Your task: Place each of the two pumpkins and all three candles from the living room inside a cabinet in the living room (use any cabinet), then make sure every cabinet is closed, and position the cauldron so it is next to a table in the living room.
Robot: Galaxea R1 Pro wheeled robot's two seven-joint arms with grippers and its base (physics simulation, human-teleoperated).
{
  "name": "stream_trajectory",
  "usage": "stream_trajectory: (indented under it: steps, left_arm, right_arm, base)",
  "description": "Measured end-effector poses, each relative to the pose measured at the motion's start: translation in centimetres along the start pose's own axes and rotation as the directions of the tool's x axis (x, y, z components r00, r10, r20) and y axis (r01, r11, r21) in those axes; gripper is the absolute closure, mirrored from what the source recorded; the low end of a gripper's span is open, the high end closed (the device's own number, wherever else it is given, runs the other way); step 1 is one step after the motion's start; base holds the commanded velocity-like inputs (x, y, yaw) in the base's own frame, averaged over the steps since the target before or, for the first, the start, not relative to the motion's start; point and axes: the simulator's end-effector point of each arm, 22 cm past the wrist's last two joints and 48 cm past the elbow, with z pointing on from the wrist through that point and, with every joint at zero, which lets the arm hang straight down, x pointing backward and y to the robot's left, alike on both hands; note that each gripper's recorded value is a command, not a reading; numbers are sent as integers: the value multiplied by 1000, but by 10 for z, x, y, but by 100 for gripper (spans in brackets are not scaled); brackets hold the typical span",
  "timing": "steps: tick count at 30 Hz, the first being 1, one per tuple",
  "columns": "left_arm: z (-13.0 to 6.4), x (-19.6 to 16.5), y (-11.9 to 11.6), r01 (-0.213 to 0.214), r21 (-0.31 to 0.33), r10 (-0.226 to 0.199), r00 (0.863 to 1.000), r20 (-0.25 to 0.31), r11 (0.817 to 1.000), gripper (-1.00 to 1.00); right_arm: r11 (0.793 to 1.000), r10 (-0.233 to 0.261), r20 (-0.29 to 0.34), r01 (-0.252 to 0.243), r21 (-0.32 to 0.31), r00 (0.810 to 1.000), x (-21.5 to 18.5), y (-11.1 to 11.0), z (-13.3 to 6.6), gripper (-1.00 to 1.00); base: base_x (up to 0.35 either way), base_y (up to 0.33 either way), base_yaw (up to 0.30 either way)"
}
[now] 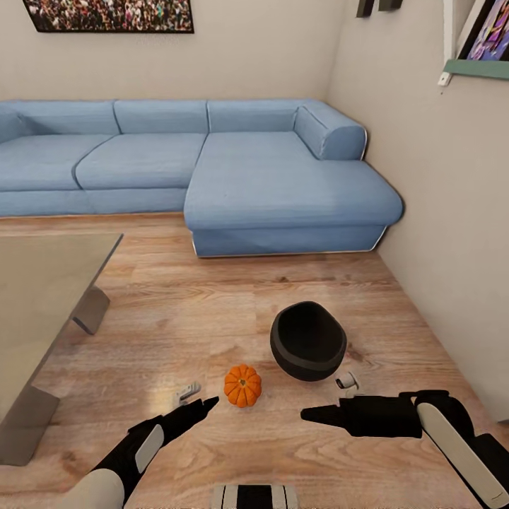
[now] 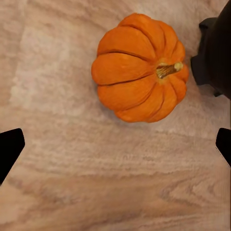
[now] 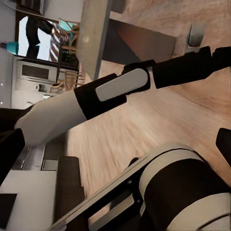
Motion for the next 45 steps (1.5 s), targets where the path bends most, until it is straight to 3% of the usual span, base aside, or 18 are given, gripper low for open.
stream_trajectory:
  steps: [9, 17, 21, 26, 32, 45]
  left_arm:
    - [16, -38, -11, 6, 14, -7, 1000, 26, 1000, -100]
    - [24, -37, -5, 71, 25, -71, 997, 23, 997, -100]
    - [26, -33, -3, 132, 36, -132, 991, 3, 991, -100]
    - [21, -41, 14, 164, 28, -164, 986, 9, 986, -100]
    - [22, -37, 20, 181, 63, -181, 983, -8, 981, -100]
    - [27, -24, 35, 195, 53, -194, 980, -34, 979, -100]
  right_arm:
    - [999, 38, 47, -39, 24, 998, -8, -21, -13, -100]
    - [997, 71, 55, -72, 30, 996, -6, -36, -14, -100]
    - [996, 83, 54, -85, 29, 995, -5, -40, -12, -100]
    - [995, 90, 51, -91, 33, 995, -4, -45, -11, -100]
    - [993, 113, 46, -115, 35, 993, 0, -55, -9, -100]
    - [990, 141, 67, -142, 12, 988, -4, -63, -15, -100]
  base:
    - [0, 0, 0]
    - [0, 0, 0]
    - [0, 0, 0]
    - [0, 0, 0]
    - [0, 0, 0]
    - [0, 0, 0]
